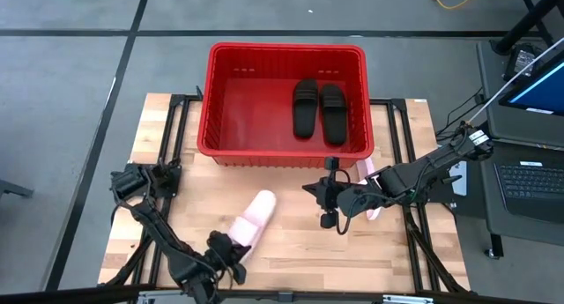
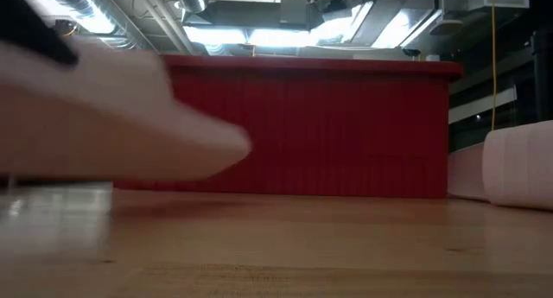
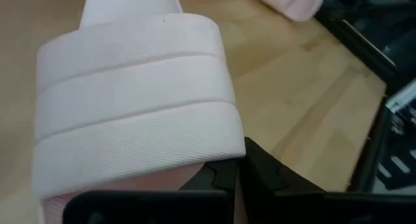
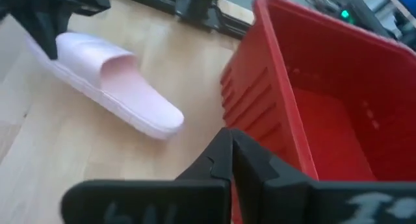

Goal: Pick and place slides into bin
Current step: Put the left pink slipper into the red bin

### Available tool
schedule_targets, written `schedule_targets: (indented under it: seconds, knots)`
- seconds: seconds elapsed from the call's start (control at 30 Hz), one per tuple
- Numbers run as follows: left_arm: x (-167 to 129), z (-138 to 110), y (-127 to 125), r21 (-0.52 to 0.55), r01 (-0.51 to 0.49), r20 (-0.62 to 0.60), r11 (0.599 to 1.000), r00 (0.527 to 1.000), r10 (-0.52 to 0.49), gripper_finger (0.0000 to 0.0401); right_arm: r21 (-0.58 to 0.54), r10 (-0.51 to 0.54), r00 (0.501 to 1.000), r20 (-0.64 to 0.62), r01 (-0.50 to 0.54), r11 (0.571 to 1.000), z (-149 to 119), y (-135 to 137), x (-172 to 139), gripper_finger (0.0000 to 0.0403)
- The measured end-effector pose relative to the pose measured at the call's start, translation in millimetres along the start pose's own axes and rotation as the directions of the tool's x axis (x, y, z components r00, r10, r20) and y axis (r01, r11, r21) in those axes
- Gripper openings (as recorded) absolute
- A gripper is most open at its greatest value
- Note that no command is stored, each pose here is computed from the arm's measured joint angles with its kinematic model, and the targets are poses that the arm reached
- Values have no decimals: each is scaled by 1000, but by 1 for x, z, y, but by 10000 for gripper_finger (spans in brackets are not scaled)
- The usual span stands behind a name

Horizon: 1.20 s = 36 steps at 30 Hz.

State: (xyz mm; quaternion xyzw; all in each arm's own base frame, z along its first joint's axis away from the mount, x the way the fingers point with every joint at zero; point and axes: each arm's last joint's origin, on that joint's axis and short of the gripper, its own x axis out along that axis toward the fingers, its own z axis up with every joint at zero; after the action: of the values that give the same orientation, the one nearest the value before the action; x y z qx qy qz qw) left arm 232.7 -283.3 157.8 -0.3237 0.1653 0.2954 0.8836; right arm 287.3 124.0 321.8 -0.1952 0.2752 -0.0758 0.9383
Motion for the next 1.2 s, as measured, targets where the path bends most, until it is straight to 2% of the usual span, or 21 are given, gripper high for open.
schedule_targets:
  seconds: [0.2, 0.3, 0.43, 0.7, 0.87, 0.97, 1.07, 1.2]
  knots:
    - [1, 23, -34, 176, 11, -7, 984, 1000, -10, 2, -65, 78, 995, 55, -75, 995, 6, 2, 0, 9]
    - [-1, 33, -37, 290, -29, -39, 957, 998, 42, 2, -86, 105, 992, 75, -98, 991, 12, 0, -4, 9]
    - [-12, 58, -40, 342, -63, -74, 937, 993, 93, 2, -135, 120, 988, 99, -106, 985, 25, -4, -14, 9]
    - [-35, 123, -45, 431, 4, -52, 903, 998, 21, 2, -188, 157, 974, 165, -125, 974, 40, 2, -32, 9]
    - [-38, 155, -48, 520, 33, -28, 854, 999, -22, 2, -256, 188, 966, 176, -139, 957, 41, 11, -39, 9]
    - [-37, 168, -51, 586, 52, -22, 809, 999, -48, 2, -311, 203, 960, 192, -136, 941, 42, 16, -44, 12]
    - [-35, 182, -53, 630, 83, -42, 773, 996, -74, 2, -290, 171, 962, 213, -105, 951, 44, 15, -44, 24]
    - [-30, 193, -52, 643, 122, -92, 756, 992, -82, 2, -300, 80, 970, 228, -9, 954, 47, 11, -44, 49]
